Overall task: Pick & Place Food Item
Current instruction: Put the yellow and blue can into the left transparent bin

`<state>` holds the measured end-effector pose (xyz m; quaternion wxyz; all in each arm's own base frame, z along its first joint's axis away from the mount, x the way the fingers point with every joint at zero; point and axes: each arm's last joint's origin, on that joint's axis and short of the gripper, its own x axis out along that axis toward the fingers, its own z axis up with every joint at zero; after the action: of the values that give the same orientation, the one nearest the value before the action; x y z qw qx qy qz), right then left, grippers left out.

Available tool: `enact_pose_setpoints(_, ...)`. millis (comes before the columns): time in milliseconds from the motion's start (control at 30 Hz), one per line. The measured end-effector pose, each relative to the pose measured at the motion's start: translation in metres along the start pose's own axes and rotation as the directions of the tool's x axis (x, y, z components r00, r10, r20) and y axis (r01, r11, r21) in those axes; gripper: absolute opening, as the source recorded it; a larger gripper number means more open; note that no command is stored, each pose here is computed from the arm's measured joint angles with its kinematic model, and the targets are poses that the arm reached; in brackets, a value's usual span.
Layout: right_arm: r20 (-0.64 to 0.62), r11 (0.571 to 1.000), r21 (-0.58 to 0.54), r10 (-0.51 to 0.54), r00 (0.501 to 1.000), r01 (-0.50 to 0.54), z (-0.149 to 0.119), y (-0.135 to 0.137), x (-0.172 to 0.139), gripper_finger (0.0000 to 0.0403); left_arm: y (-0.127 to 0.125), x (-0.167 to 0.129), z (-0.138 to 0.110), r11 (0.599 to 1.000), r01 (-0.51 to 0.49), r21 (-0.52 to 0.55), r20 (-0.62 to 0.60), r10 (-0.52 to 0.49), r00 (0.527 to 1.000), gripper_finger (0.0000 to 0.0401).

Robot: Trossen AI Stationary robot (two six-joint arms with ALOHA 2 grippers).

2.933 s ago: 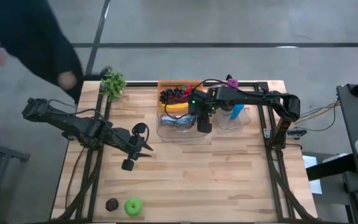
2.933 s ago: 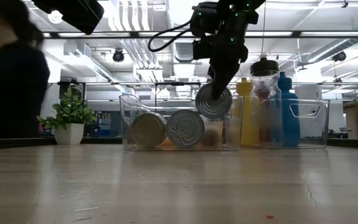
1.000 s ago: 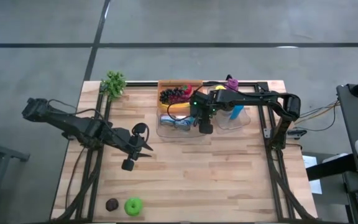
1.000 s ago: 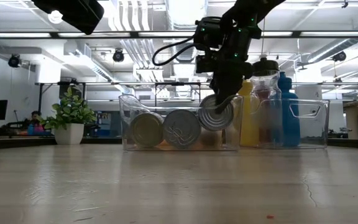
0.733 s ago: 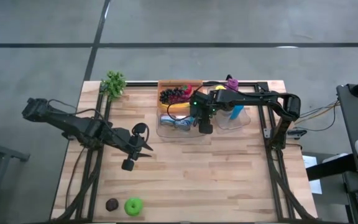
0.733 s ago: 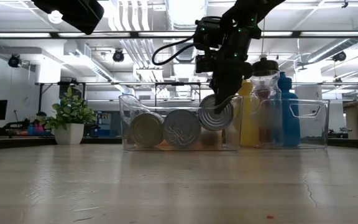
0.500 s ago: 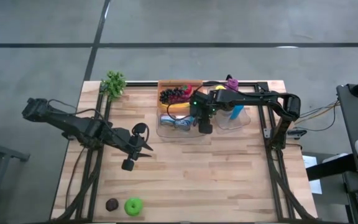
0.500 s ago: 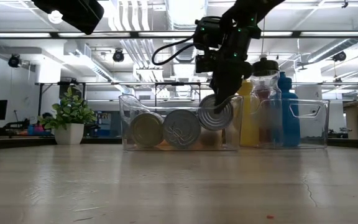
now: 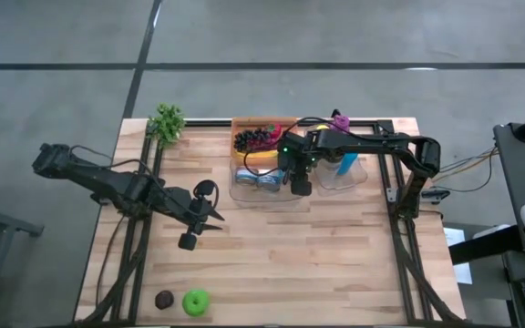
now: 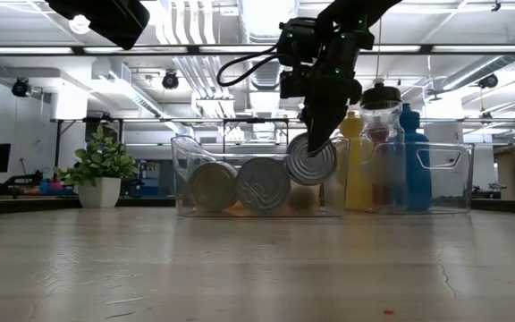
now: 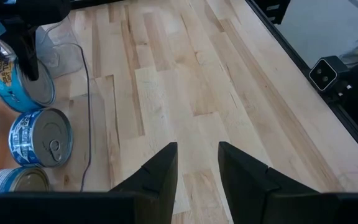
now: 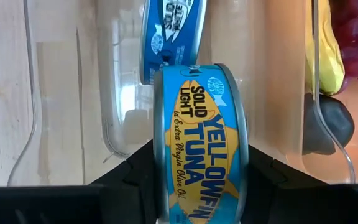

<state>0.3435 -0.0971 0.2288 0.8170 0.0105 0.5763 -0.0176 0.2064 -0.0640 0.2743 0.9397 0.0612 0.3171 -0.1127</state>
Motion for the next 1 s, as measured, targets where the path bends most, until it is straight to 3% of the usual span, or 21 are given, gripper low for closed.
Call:
enact_pose_setpoints(267,0.001,1.0,0.013,0.0,1.0,0.0,0.0001,0.0,0.0,0.0145,0.0,0.0,0.0,1.0,0.0,0.0,0.0,0.0,1.0,0.0118)
enact_pose_setpoints(1000,0.03,1.0,0.016,-0.007,1.0,0.006,0.0028,-0.0007,0.0001,0.0192,0.0,0.0,0.0,1.0,0.0,0.0,0.0,0.0,1.0,0.0118)
